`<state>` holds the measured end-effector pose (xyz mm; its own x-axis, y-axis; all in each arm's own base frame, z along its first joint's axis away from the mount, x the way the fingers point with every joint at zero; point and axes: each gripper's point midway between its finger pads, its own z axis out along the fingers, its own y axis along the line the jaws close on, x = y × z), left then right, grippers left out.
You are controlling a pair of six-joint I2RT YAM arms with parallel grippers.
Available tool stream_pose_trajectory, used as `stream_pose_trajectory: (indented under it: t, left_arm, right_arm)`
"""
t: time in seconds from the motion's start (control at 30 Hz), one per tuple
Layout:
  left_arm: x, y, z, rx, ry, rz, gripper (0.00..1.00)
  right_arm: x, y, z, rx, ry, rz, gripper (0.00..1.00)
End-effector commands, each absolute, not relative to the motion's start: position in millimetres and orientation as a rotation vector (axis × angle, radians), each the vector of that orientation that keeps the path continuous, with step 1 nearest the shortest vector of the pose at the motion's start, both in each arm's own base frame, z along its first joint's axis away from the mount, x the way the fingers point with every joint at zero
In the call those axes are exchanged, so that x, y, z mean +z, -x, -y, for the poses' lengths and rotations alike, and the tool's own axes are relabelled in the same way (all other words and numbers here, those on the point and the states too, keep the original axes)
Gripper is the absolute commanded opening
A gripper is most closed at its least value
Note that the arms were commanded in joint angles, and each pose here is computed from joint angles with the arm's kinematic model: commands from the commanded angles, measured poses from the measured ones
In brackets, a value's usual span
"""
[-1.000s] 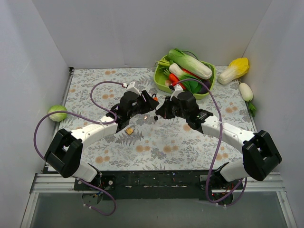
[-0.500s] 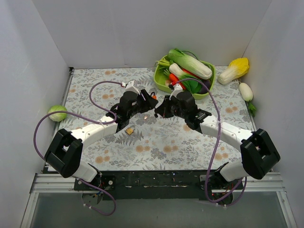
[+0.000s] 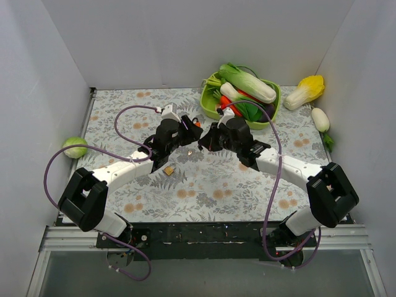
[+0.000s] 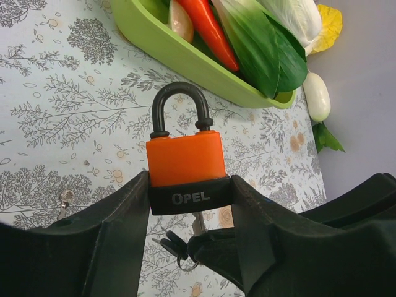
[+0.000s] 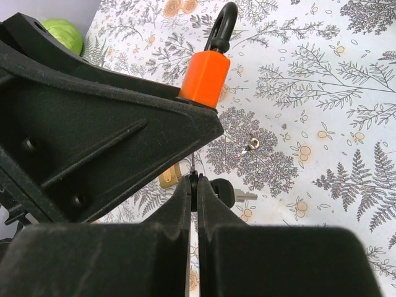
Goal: Unlock with the key
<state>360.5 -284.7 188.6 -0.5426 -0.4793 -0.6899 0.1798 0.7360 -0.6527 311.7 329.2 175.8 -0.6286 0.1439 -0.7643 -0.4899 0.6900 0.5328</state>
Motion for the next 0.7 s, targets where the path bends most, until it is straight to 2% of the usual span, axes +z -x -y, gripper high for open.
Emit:
stream_pose_trajectory:
  t: [0.0,0.67]
  left_arm:
    - [218.9,-341.7,308.5,-0.971,0.130,-1.921,0.00]
    - [219.0,-335.4,315.6,-0.958,0.097,-1.919,0.00]
  right_arm:
    - [223.0,-353.7,-325.4,0.899,0.145,-1.881,0.01]
    - [263.1,-373.0,-319.9,0.867,0.080,-1.743,0.01]
